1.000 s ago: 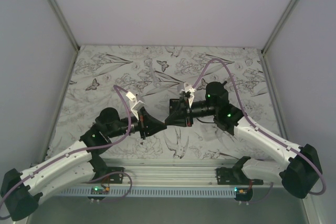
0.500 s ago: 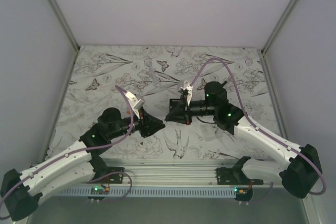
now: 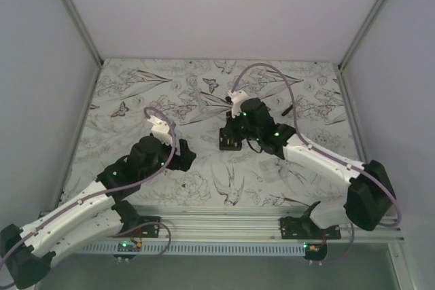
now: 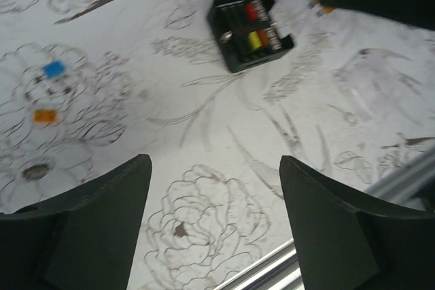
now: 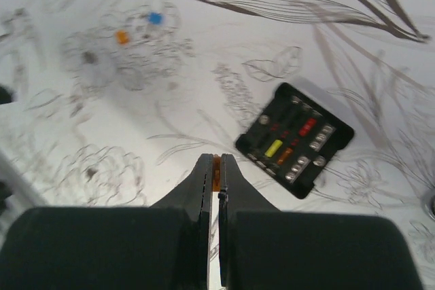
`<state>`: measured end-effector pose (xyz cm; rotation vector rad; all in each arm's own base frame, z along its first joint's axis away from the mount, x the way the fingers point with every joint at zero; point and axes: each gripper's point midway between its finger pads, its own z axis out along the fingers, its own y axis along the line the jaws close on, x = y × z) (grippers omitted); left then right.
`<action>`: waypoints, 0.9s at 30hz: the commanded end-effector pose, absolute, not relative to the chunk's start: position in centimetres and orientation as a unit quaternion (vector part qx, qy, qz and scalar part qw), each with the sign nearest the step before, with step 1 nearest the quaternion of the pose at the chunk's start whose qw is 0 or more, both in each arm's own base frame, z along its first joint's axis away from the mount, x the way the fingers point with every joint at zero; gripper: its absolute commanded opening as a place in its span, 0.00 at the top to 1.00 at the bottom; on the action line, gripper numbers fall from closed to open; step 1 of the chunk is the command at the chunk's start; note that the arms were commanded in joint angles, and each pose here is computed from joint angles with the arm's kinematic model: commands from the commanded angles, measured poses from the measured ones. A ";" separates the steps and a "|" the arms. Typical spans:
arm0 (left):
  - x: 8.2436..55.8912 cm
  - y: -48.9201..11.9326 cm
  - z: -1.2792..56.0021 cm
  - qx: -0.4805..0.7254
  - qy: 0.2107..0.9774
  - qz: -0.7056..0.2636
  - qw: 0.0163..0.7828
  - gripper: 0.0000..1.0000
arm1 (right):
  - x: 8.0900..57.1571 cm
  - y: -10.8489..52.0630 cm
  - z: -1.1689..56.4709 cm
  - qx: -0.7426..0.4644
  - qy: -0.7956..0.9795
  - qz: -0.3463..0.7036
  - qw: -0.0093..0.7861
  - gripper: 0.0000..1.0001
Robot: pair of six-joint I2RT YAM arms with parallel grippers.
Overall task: Snap on the fuse box
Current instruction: Install the fuse at the fuse box base.
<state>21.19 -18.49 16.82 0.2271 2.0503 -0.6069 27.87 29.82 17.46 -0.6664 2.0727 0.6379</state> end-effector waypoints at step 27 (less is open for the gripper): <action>21.2 -8.7 12.1 0.007 0.893 -0.003 0.449 0.00 | 36.7 28.8 8.0 -0.057 0.925 -0.009 0.376 1.00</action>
